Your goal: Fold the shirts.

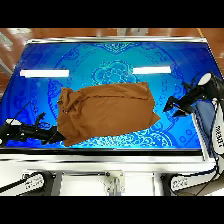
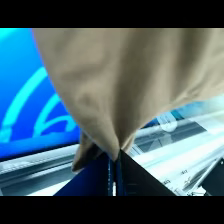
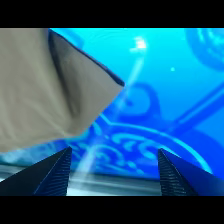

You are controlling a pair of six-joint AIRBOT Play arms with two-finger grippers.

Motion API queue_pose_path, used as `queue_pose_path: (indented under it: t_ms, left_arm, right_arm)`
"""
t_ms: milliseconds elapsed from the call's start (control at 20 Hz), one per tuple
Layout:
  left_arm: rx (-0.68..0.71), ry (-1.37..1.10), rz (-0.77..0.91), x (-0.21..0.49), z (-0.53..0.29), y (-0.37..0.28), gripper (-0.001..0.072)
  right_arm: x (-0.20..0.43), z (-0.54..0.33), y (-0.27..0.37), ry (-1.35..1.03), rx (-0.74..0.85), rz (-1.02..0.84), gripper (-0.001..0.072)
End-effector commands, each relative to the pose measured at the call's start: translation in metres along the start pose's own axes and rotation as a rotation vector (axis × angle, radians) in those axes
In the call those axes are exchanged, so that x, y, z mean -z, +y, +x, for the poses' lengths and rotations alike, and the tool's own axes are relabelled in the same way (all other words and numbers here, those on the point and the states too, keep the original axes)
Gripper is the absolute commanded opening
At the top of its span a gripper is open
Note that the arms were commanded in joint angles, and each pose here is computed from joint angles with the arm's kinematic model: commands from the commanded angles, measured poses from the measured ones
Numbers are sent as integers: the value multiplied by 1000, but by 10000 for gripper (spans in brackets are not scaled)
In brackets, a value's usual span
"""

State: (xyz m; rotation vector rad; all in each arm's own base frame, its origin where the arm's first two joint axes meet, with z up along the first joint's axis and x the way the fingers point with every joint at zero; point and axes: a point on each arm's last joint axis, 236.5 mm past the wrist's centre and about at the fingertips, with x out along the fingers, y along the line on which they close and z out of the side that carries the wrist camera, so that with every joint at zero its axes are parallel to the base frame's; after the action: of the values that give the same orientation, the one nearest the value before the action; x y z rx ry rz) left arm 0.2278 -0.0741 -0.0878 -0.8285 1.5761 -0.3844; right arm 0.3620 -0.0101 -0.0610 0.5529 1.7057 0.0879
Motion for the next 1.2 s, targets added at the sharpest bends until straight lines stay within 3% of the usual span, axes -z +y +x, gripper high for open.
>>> queue_pose_path:
  t_ms: [0,500,550,650,700,800,1000,1150]
  left_arm:
    - [10,-4,65,-4,-12,-12,32]
    - [0,-79,127,-31,-34,-28,32]
    - [2,-82,128,-32,-35,-29,31]
    - [7,-85,117,-33,-35,-30,32]
    - [6,-87,114,-33,-36,-30,31]
    - [2,-102,128,-39,-41,-33,30]
    - [-35,-262,267,-75,-92,-71,28]
    - [-89,-532,479,-95,-187,-150,27]
  right_arm:
    - [-16,19,0,-80,-127,103,641]
    - [-23,71,10,-52,-150,143,638]
    - [-22,78,10,-49,-118,130,585]
    - [-24,85,6,-63,-37,133,397]
    - [-22,87,7,-60,-19,129,255]
    - [-19,83,14,-57,-28,118,68]
    - [-28,15,49,-252,-70,-101,67]
    - [-20,-96,108,-543,-122,-368,67]
